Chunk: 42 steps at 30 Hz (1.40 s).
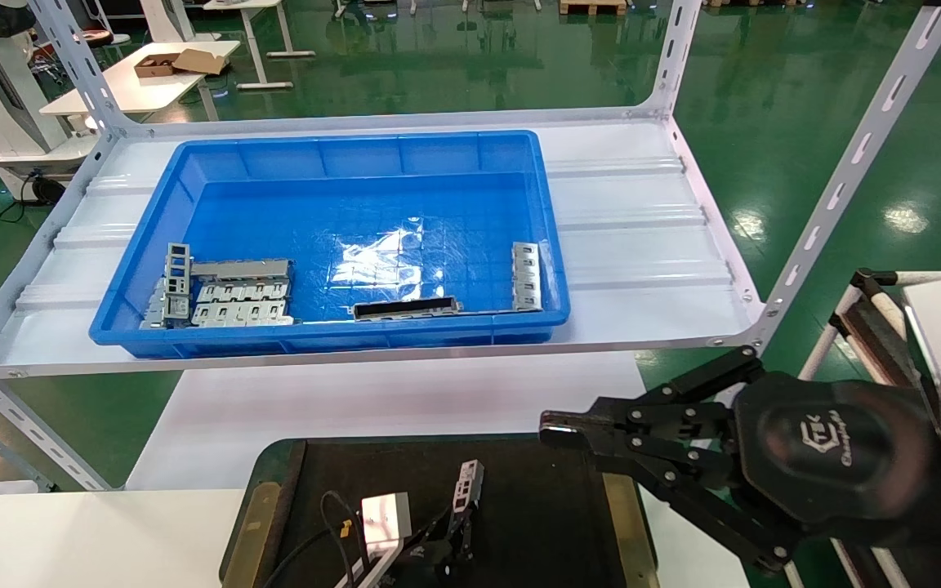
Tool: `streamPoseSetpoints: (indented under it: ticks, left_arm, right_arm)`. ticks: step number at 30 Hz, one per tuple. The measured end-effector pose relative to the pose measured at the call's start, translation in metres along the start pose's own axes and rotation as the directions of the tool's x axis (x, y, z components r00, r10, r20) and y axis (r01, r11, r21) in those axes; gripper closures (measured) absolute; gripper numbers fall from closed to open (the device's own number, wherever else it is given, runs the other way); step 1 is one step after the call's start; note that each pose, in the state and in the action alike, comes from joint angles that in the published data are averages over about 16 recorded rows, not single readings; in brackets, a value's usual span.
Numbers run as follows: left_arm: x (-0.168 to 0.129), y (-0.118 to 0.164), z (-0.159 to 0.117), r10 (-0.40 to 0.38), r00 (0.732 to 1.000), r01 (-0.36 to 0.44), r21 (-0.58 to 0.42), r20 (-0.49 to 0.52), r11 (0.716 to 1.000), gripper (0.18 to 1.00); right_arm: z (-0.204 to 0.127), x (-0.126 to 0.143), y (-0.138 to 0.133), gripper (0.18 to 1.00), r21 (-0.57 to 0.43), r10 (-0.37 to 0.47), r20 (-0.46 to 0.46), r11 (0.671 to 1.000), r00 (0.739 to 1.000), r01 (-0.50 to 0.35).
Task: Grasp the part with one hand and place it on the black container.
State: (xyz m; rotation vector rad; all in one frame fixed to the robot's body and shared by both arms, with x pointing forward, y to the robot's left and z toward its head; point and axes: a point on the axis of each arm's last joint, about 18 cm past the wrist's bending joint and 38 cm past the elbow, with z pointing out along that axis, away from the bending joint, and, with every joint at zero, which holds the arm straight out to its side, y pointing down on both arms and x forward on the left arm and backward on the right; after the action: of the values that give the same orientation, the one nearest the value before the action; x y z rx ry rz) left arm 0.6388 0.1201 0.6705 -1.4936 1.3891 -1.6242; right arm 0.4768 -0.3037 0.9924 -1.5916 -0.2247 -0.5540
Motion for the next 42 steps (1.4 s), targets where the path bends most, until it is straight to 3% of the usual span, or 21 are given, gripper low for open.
streamPoseSetpoints:
  ticks: [16,26,34,42]
  left_arm:
    - [-0.005,0.013,0.001,-0.043,0.999,0.044,-0.034,0.026,0.998,0.856]
    - [-0.003,0.011,0.002,-0.059,0.998,0.060,-0.035,0.017,0.998,0.805]
    - [0.003,-0.003,0.000,-0.034,0.999,0.034,-0.013,-0.036,0.999,0.692]
    - [0.003,-0.032,-0.015,0.060,0.987,-0.056,0.030,-0.150,0.998,0.527]
  right_arm:
    - [0.000,0.000,0.000,0.984,0.000,0.000,0.000,1.000,1.000,0.000]
    - [0.000,0.000,0.000,0.931,0.000,0.000,0.000,1.000,1.000,0.000]
    - [0.000,0.000,0.000,0.833,0.000,0.000,0.000,1.000,1.000,0.000]
    - [0.000,0.000,0.000,0.657,0.000,0.000,0.000,1.000,1.000,0.000]
